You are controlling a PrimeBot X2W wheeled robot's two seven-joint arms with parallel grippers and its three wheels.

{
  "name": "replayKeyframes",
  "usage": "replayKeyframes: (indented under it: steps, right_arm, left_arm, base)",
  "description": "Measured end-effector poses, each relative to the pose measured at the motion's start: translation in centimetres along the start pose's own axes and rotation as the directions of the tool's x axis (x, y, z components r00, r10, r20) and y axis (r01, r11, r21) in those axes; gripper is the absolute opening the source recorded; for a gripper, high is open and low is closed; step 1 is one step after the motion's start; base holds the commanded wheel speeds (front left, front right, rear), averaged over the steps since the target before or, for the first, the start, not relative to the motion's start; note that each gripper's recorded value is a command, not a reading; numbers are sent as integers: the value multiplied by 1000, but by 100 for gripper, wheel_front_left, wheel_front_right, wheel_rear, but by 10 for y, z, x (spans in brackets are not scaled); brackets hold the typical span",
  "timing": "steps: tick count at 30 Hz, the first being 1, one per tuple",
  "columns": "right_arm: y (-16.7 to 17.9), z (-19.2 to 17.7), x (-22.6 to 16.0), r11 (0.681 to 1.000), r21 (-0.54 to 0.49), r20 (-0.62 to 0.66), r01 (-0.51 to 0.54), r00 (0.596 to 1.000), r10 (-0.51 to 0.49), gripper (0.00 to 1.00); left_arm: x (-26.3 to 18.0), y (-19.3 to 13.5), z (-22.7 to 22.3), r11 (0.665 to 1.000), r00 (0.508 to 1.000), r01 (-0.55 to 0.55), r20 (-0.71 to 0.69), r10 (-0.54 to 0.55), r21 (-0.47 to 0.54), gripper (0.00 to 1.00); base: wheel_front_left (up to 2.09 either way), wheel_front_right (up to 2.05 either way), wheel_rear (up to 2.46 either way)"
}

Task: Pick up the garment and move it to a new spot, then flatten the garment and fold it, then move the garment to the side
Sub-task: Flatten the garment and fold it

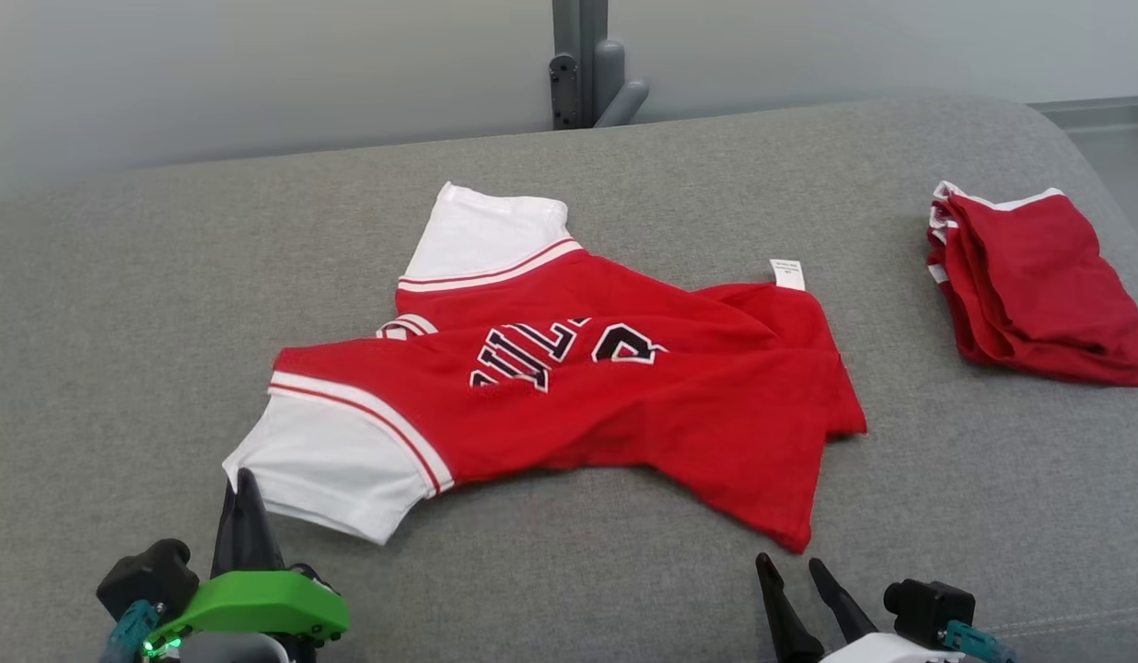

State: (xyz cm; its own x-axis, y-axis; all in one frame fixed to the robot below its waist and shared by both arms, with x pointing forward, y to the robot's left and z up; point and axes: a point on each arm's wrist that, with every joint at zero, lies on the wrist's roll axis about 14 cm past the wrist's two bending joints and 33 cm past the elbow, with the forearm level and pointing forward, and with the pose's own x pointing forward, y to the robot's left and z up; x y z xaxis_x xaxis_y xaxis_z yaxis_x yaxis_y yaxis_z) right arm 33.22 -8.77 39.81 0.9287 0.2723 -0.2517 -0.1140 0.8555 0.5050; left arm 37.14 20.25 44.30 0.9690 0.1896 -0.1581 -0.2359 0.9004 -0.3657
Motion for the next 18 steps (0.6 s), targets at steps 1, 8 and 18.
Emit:
replayKeyframes:
  steps: [1, 8, 18]
  right_arm:
    - [1, -1, 0, 1000, 5, -4, -1, 1000, 1, 100]
    - [-8, -3, 0, 999, 27, -11, 27, 1000, -26, 100]
    - [-16, -8, 1, 998, 30, -32, 53, 998, -52, 100]
  left_arm:
    - [-3, 2, 5, 1000, 1000, -5, 13, 5, -4, 0]
    - [-25, 13, 25, 999, 997, -43, 58, 44, -11, 0]
    - [-35, 18, 34, 998, 996, -59, 70, 59, -6, 0]
  base:
    - [0, 0, 0]
    - [0, 0, 0]
    - [0, 0, 0]
